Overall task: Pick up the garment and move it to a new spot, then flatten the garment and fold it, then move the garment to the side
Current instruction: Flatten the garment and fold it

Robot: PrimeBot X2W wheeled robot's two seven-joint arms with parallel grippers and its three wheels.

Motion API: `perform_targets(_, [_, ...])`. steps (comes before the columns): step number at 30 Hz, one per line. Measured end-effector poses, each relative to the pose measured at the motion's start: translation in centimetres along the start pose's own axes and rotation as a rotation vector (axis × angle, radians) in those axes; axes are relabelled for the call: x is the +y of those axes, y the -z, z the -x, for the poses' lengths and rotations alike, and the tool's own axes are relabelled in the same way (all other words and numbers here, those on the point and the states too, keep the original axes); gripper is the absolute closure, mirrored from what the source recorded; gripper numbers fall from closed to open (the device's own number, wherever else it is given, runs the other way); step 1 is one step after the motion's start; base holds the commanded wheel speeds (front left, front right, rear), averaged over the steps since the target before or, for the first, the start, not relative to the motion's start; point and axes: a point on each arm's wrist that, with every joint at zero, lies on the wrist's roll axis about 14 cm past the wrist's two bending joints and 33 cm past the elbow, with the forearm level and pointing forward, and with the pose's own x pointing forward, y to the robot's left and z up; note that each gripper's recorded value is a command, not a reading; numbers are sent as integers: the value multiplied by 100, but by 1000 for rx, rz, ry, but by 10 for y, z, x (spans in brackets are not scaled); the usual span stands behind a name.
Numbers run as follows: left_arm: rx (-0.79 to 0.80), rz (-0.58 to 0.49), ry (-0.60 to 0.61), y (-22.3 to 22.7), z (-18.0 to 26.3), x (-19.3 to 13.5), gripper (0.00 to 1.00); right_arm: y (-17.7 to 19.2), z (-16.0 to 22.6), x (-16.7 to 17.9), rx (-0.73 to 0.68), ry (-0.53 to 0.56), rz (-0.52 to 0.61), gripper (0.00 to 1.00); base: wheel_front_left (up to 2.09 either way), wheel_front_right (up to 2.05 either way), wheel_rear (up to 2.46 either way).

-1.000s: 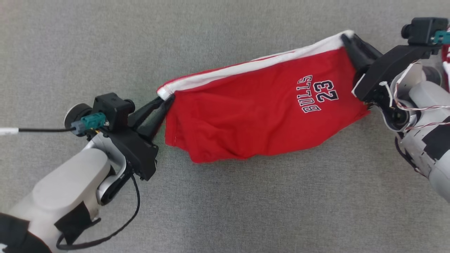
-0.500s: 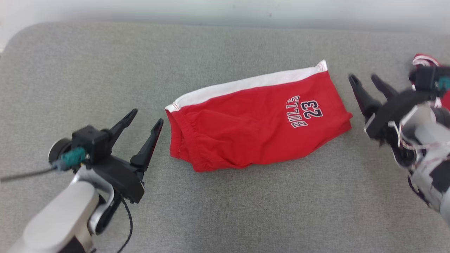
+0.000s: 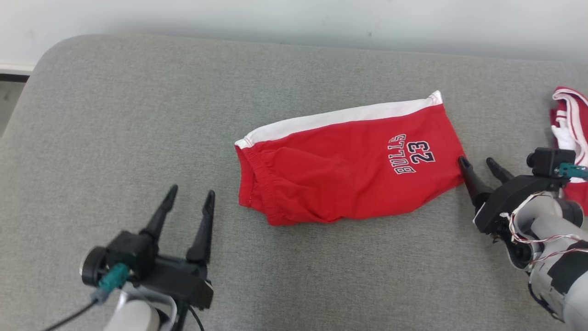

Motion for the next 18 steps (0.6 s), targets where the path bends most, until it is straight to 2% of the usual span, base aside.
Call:
perform_targets(6, [-7, 32, -40, 7, 12, 2, 0, 8, -8, 5, 8, 12, -41, 0, 0, 0, 0])
perform_targets(11, [-12, 31, -67, 8, 17, 11, 0, 18, -11, 8, 54, 15, -16, 0, 0, 0, 0])
perform_targets(12, [-15, 28, -69, 7, 18, 12, 0, 19, -11, 10, 65, 12, -10, 4, 0, 0, 0])
perform_targets(13, [-20, 30, -72, 6, 17, 12, 0, 21, -12, 12, 79, 7, -6, 53, 0, 0, 0])
perform_targets(14, [-24, 32, -75, 5, 17, 12, 0, 23, -12, 14, 88, 3, -3, 71, 0, 0, 0])
perform_targets(15, [-27, 33, -76, 5, 17, 12, 0, 23, -12, 16, 90, -1, -1, 100, 0, 0, 0])
perform_targets(18, [-24, 40, -84, 7, 20, 11, 0, 23, -12, 20, 88, -10, 0, 100, 0, 0, 0])
